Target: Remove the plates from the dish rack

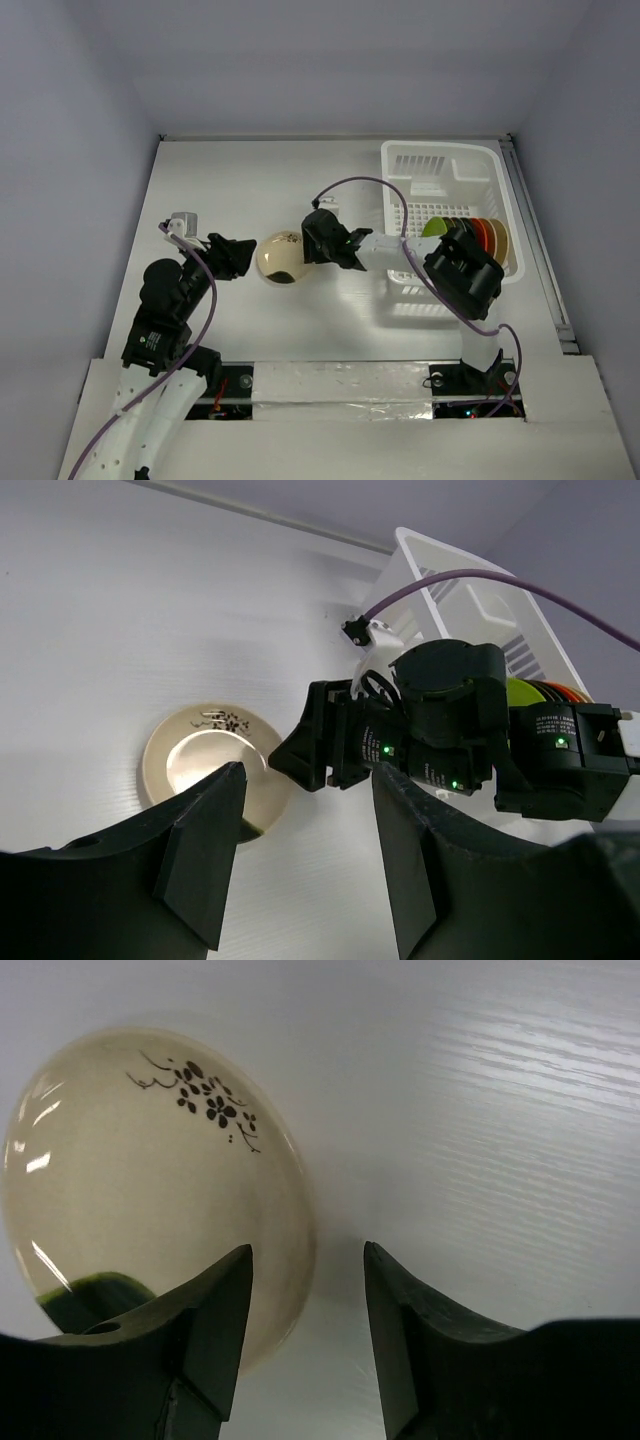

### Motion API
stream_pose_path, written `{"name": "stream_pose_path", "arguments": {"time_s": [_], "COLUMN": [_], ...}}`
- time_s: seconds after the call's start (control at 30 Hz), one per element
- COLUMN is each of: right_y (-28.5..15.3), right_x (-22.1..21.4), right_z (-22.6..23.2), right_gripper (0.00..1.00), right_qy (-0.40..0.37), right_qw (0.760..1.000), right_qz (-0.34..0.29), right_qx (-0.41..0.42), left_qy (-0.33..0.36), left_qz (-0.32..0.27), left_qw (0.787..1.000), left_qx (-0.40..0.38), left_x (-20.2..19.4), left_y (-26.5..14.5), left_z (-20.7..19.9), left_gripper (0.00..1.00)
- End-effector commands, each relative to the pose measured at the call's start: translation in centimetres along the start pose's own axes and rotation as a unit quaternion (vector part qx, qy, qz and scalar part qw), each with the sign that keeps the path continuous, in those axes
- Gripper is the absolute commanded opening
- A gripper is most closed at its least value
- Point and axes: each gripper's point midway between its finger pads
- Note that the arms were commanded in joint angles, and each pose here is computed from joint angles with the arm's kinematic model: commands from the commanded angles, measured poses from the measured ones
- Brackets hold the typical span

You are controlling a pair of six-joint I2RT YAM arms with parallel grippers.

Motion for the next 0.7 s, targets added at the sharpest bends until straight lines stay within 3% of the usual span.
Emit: {"name": "stream_pose_path", "arguments": {"time_s": [0.0,0.13,0.3,0.37,0.4,0.43,0.6,0.67], "right_y": [-1.0,-3.9,-12.3,-14.4,-16.7,-17.1,-22.9,-24.2], "right_x": [1.5,3.6,9.8,11.1,12.6,12.8,14.4,14.5], "right_z": [-0.5,-0.3,-0.3,-3.4,-4.4,-7.9,-17.4,-18.9], "right_gripper": [0.55,0.55,0.55,0.35,0.06,0.00,0.00,0.07], "right_qy": [-0.007,-0.007,0.011,0.013,0.028,0.040,0.101,0.106], "right_qw": [0.999,0.999,0.990,0.984,0.980,0.975,0.949,0.943], "right_qz": [-0.026,-0.050,-0.141,-0.169,-0.193,-0.200,-0.247,-0.254], "right_qx": [-0.019,-0.018,-0.002,-0.046,-0.045,-0.089,-0.170,-0.187], "left_qy": [0.002,0.002,0.003,0.003,0.004,0.004,0.003,0.003], "left_qz": [-0.019,-0.019,-0.019,-0.019,-0.020,-0.022,-0.024,-0.023], "left_qw": [1.000,1.000,1.000,1.000,1.000,1.000,1.000,1.000], "left_qx": [-0.011,-0.014,-0.014,-0.014,-0.013,-0.015,-0.017,-0.016], "left_x": [1.4,1.4,1.4,1.4,1.5,1.5,1.6,1.6], "left_y": [0.0,0.0,0.0,0.0,0.0,-0.1,-0.2,-0.1], "left_z": [-0.6,-0.7,-0.7,-0.7,-0.7,-0.7,-0.8,-0.8], "left_gripper": [0.50,0.50,0.50,0.50,0.50,0.50,0.50,0.50]}}
Point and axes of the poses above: each gripper's point midway between its finger pads, its own y axis out along the fingers, its own z axis along the line the jaws close on, x = y × z, and after that the axes turned 12 degrees about y, right-handed
